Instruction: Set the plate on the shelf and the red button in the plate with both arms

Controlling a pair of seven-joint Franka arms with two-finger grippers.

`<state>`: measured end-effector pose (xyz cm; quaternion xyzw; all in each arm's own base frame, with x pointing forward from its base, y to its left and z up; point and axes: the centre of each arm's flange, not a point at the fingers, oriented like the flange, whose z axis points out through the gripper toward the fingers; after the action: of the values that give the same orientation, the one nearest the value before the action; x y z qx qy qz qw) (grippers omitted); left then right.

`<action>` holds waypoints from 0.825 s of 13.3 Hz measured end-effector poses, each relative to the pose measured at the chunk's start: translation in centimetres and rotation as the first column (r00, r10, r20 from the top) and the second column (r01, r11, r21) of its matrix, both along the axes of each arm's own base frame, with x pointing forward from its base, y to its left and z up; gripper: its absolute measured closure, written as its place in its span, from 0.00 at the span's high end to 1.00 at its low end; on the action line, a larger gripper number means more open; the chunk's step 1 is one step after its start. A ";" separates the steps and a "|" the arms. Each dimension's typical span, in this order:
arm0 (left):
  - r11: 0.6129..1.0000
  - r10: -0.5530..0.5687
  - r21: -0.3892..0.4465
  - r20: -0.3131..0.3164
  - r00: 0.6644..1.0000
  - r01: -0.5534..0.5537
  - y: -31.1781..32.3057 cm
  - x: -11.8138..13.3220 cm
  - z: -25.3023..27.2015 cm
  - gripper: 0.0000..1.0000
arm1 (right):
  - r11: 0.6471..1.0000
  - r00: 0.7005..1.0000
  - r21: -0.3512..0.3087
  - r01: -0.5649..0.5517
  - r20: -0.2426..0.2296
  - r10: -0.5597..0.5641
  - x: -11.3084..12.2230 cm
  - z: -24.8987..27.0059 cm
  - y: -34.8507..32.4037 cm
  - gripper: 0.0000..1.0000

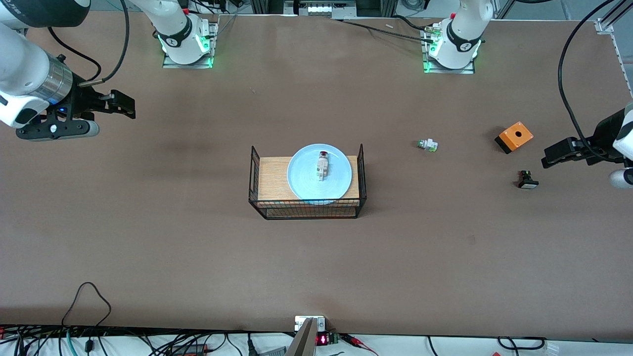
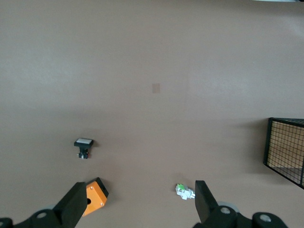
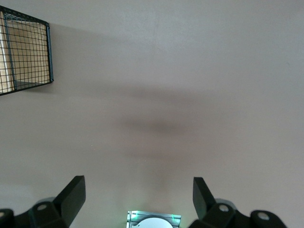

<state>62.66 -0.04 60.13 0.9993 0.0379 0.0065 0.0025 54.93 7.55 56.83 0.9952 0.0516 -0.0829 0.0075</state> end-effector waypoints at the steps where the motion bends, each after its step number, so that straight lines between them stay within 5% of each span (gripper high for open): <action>1: 1.000 -0.021 0.014 0.016 1.000 0.021 0.1 -0.4 -0.1 1.00 | 1.000 1.000 0.000 0.000 0.000 0.000 0.0 0.0 0.0 1.00; 11: 1.000 -0.002 -0.007 -0.020 1.000 0.002 2.3 -4.6 -1.3 1.00 | 1.000 1.000 -0.001 0.023 -0.008 -0.023 0.3 -0.4 -1.2 1.00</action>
<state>58.02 2.29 58.82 0.9993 0.0371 -0.0037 0.0054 55.27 6.33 56.39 0.9954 0.0404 -0.0870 0.0069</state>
